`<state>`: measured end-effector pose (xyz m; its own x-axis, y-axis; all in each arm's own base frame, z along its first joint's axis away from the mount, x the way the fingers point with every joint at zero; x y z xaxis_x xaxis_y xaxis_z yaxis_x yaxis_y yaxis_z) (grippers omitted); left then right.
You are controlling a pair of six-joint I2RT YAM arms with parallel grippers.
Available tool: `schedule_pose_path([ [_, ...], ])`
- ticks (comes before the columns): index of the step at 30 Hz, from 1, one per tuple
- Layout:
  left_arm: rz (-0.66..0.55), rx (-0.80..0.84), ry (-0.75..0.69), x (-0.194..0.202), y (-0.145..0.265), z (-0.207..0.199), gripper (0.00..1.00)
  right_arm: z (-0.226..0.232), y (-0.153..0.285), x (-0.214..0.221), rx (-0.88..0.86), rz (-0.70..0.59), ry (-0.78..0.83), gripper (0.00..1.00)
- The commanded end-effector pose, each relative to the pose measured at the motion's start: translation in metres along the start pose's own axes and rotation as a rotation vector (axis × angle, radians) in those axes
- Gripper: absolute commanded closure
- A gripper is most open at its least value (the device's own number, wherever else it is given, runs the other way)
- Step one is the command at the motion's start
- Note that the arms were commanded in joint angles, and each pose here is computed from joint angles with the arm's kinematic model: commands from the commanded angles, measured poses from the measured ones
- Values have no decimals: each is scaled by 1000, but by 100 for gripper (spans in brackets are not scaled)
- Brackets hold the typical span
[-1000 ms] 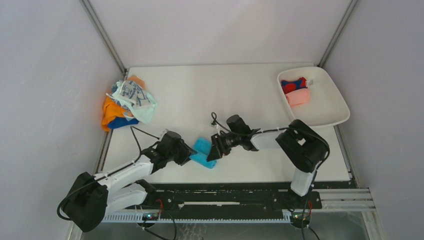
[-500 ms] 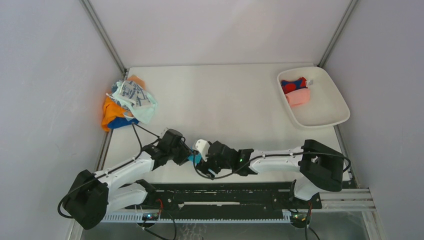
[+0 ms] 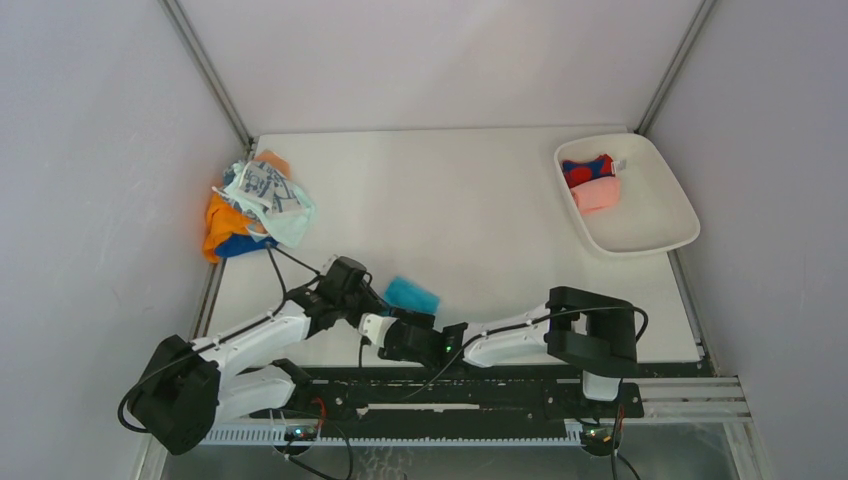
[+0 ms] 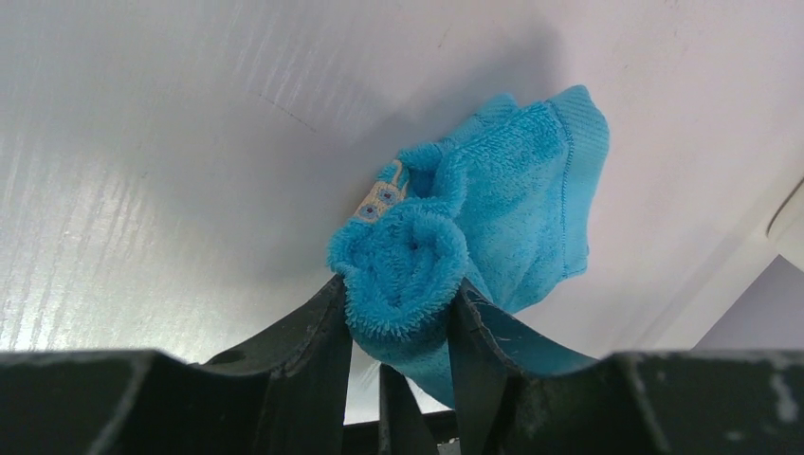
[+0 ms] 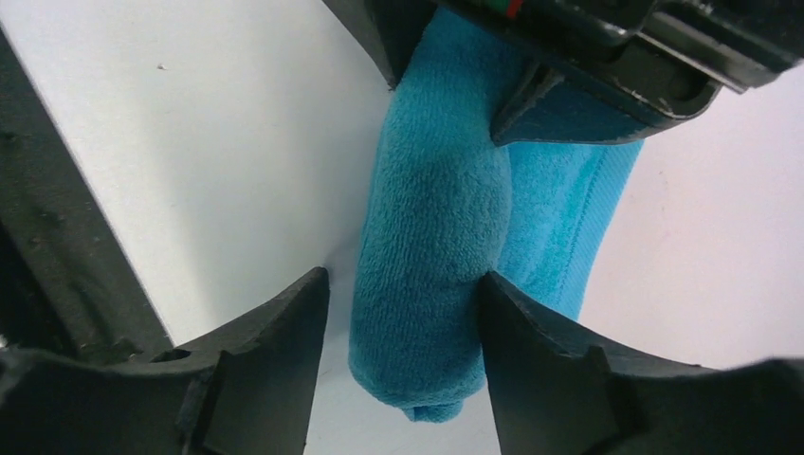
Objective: Roll the towels
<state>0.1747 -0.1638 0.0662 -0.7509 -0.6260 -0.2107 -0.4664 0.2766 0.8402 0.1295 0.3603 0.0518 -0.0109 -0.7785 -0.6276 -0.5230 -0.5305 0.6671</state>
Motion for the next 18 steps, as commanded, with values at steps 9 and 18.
schedule_pose_path([
  [9, -62, 79, -19, -13, 20, -21, 37, 3, 1, 0, -249, 15, -143, 89],
  [18, -168, 172, 56, -24, 48, -10, 32, -8, 8, -4, -644, -39, -481, 93],
])
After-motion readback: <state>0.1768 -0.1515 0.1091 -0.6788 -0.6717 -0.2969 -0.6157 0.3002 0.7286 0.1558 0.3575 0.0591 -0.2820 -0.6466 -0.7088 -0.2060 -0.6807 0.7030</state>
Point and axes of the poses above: each gripper's point midway between its finger pads, its own y axis back along the fingers, its own z axis along the line the jaws close on, x = y × z, the point moved 4 cm from there along y, back along the fingers, and after that the axes turned 3 degrees about -y, right-handed, at the moved point
